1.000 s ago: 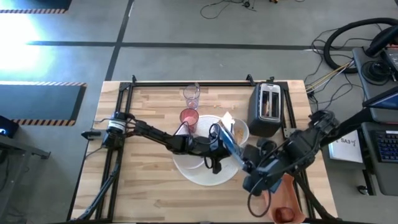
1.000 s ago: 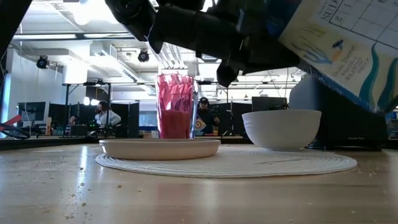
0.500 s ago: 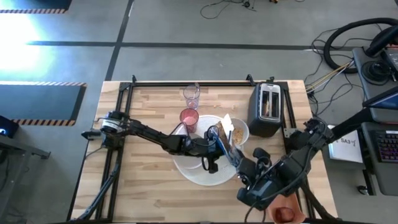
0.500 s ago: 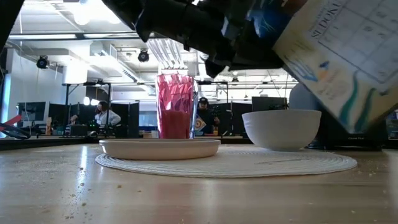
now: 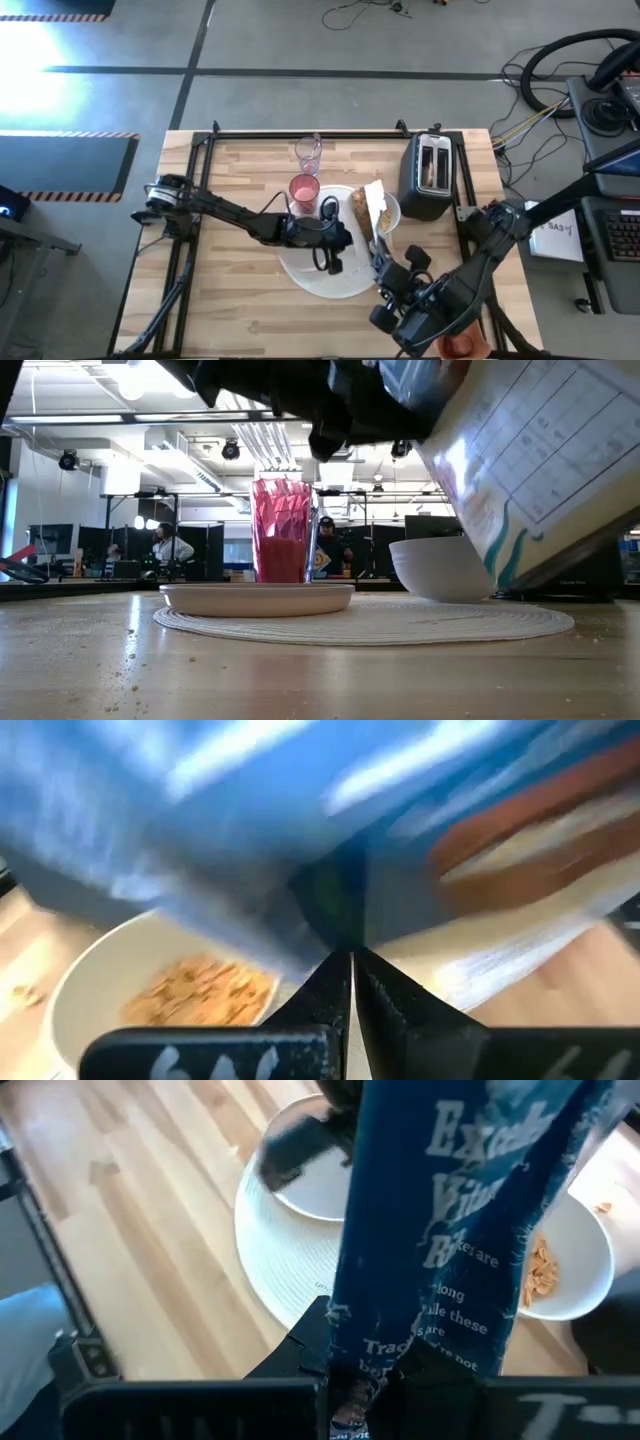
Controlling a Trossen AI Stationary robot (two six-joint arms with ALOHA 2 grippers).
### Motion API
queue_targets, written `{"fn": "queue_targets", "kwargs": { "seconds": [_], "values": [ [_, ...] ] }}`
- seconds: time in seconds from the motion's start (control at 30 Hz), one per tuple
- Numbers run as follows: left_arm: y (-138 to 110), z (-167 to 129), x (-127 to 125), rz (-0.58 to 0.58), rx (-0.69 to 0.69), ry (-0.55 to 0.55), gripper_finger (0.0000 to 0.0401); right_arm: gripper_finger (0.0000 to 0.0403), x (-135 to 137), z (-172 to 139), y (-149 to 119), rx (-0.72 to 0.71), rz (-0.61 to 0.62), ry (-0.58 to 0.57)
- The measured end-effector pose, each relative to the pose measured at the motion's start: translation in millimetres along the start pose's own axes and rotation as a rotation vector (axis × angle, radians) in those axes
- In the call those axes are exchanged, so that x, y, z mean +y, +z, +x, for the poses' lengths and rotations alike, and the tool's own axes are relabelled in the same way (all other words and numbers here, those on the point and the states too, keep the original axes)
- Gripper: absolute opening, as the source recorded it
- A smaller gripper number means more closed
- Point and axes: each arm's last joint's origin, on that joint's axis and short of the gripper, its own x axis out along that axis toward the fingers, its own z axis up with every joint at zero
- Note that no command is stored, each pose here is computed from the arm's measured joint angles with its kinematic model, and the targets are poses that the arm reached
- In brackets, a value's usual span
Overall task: Arrange a breakfast setting
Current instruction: Pour the cereal from the cereal box into the white bowl
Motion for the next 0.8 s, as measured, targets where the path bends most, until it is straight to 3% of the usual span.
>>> {"fn": "queue_targets", "kwargs": {
  "seconds": [0.47, 0.8],
  "values": [
    [4, -5, -3, 0.004, 0.003, -0.01, 0.0, 0.0013, 22, 25, -16, -0.03, 0.209, -0.059],
    [2, -7, -4, 0.014, 0.038, -0.007, 0.0, 0.0013, 39, 38, -28, -0.044, 0.389, -0.035]
  ]
}}
